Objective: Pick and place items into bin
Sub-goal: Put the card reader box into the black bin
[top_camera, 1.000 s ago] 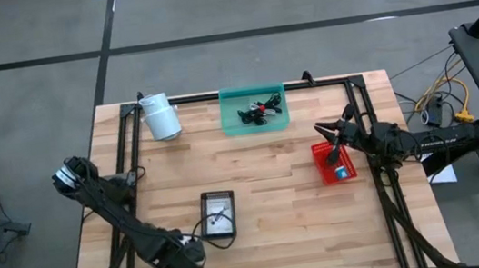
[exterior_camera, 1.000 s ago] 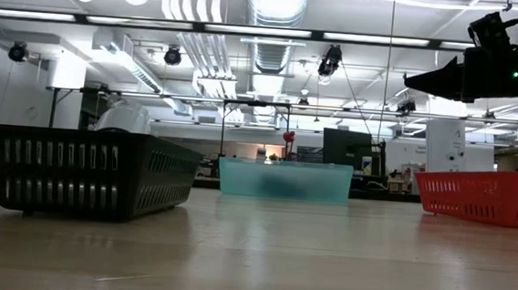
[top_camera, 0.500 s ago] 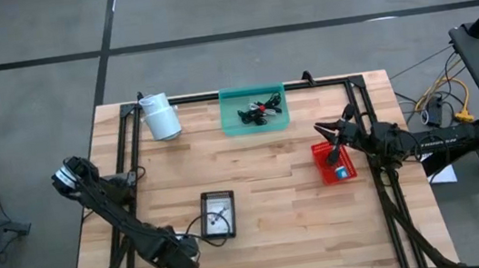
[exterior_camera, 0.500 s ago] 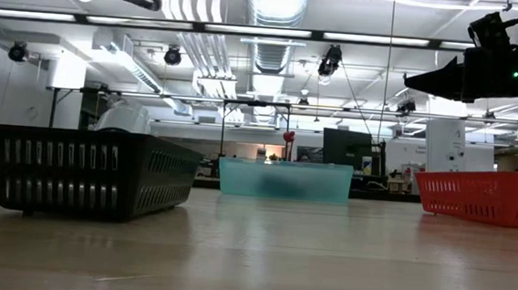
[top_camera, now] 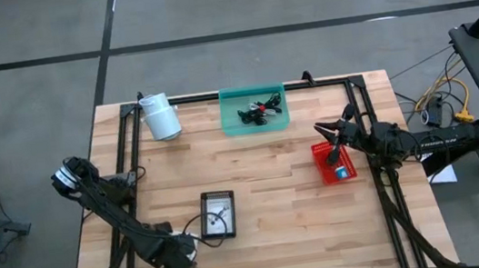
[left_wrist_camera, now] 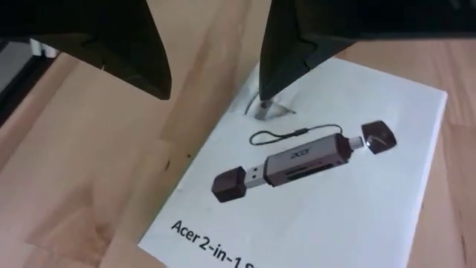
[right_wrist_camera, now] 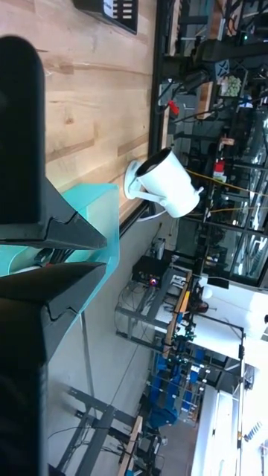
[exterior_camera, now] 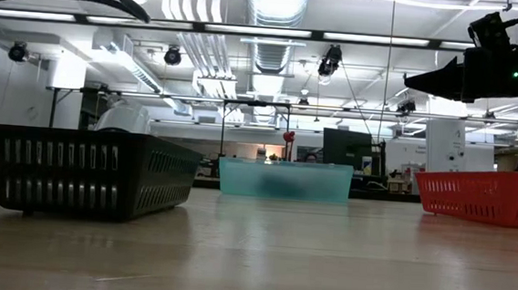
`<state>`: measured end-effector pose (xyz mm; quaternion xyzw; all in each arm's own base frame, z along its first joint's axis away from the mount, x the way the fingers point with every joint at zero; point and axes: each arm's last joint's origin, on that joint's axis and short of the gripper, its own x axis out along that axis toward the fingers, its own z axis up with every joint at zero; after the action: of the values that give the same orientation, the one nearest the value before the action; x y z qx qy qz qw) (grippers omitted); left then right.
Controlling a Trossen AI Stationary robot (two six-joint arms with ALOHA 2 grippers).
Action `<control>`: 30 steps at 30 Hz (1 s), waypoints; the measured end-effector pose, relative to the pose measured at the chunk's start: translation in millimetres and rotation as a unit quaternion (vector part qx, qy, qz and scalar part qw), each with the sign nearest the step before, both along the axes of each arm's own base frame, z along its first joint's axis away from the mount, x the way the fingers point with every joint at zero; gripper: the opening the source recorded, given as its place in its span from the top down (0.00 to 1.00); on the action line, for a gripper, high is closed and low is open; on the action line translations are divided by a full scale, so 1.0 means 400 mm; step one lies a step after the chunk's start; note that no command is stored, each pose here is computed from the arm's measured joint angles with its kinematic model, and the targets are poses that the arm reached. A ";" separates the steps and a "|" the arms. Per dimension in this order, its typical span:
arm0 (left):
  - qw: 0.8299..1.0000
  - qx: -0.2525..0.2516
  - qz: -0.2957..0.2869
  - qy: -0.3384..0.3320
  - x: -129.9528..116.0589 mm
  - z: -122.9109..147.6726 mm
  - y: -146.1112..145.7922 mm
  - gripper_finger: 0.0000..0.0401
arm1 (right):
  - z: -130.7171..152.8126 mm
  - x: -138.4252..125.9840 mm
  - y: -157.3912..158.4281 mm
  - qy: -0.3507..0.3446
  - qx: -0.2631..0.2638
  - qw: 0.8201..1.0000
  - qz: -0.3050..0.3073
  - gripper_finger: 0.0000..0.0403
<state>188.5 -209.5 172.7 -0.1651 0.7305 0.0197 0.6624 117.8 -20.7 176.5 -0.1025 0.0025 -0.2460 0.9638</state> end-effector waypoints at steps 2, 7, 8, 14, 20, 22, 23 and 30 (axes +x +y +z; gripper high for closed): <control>1.000 0.005 -0.004 -0.001 -0.003 -0.005 0.003 0.53 | 0.000 0.000 0.000 0.000 0.000 1.000 0.000 0.93; 1.000 0.001 -0.002 -0.010 -0.007 -0.028 0.008 0.53 | 0.000 0.000 0.000 0.001 -0.002 1.000 0.000 0.93; 1.000 -0.005 -0.002 -0.015 -0.007 -0.033 0.008 0.53 | 0.000 0.000 0.000 0.003 -0.005 1.000 0.000 0.93; 1.000 -0.016 -0.004 -0.026 -0.005 -0.040 0.006 0.53 | 0.000 0.000 0.000 0.004 -0.008 1.000 -0.001 0.93; 0.999 -0.008 -0.028 -0.029 -0.010 -0.058 0.011 0.54 | 0.000 0.000 0.000 0.006 -0.010 1.000 -0.001 0.93; 0.999 -0.001 -0.028 -0.023 -0.013 -0.071 0.013 0.56 | 0.000 0.000 0.000 0.006 -0.010 1.000 -0.001 0.93; 0.999 0.003 -0.029 -0.022 -0.014 -0.075 0.014 0.58 | 0.000 0.000 0.000 0.006 -0.010 1.000 -0.001 0.93; 0.999 0.022 -0.028 -0.012 -0.015 -0.101 0.018 0.81 | 0.000 0.000 0.000 0.007 -0.012 1.000 -0.001 0.93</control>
<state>182.4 -202.1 132.3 -0.1299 0.7263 0.0153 0.6748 117.8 -20.7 176.4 -0.1154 0.0061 -0.2459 0.9624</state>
